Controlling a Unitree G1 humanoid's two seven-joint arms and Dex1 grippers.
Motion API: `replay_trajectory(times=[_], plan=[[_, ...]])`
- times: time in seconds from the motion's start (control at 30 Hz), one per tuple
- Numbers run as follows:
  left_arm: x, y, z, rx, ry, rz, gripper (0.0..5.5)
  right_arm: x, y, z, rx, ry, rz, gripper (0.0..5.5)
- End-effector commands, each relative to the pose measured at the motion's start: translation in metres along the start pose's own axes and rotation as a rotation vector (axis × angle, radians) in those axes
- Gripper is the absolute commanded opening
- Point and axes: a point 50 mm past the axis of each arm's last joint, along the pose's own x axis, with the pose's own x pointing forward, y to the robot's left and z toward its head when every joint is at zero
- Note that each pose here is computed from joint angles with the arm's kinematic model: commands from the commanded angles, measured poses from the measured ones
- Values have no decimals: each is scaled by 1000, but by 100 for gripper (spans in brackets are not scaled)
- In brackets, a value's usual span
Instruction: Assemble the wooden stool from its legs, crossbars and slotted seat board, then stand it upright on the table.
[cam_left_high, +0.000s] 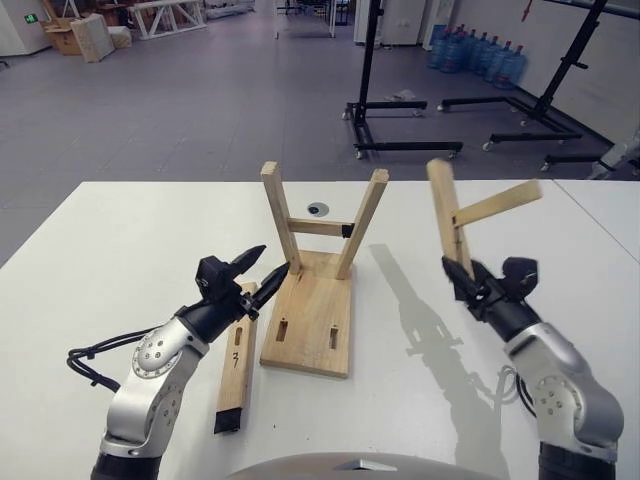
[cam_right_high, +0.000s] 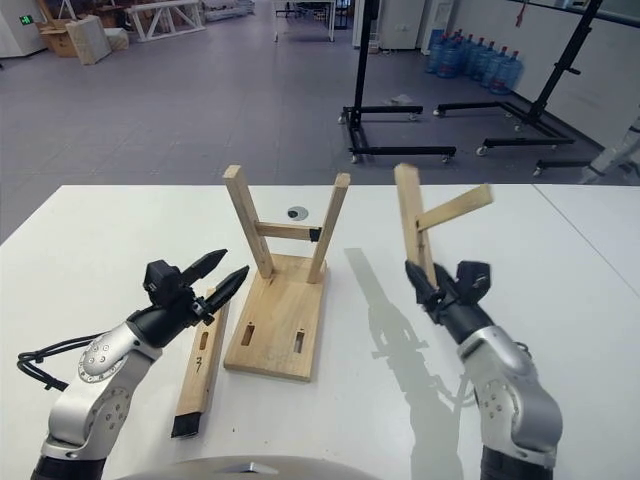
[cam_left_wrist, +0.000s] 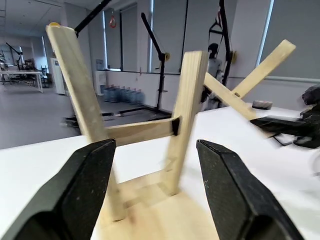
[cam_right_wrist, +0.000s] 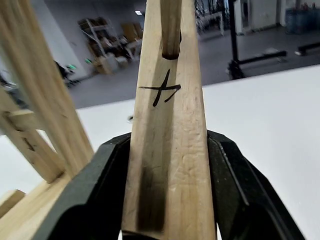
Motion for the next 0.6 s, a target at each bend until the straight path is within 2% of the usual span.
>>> replay_trajectory(times=[0.03,0.13,0.23,0.47,0.6], plan=[[-9,-4,28,-212,-51,-260,293,11,29,37,46,-110,424,206],[-12,-11,39,-327,-59,-415,293,8,61,45,165,-82,754,206],[-7,-17,39,-391,-29,-487,293,15,80,39,202,-32,916,206],[11,-19,46,-413,-24,-559,293,30,111,7,230,73,1075,206],[14,-15,50,-428,-37,-544,355,35,122,-3,227,96,1119,206]])
